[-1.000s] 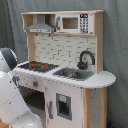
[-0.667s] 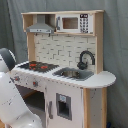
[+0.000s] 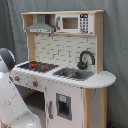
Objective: Play with the kitchen
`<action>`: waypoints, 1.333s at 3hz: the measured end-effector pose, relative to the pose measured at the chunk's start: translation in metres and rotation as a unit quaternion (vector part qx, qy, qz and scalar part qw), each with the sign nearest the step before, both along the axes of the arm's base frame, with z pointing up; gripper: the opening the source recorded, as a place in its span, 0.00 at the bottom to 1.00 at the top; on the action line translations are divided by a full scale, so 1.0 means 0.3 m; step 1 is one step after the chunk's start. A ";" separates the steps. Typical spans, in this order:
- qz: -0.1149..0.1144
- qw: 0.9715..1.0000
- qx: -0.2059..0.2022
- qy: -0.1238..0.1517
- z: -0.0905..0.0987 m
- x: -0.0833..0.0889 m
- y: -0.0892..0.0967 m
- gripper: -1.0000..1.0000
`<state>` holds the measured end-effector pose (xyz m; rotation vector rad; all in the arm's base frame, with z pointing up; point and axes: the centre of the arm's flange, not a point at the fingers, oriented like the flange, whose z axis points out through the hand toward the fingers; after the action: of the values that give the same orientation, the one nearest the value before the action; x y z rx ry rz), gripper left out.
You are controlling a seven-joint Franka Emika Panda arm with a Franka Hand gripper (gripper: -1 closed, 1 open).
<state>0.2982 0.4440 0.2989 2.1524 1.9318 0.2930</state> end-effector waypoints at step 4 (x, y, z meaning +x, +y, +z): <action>-0.004 0.997 -0.043 -0.056 0.106 0.019 -0.032 1.00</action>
<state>0.3040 0.4344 0.3306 2.0429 1.8402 0.3168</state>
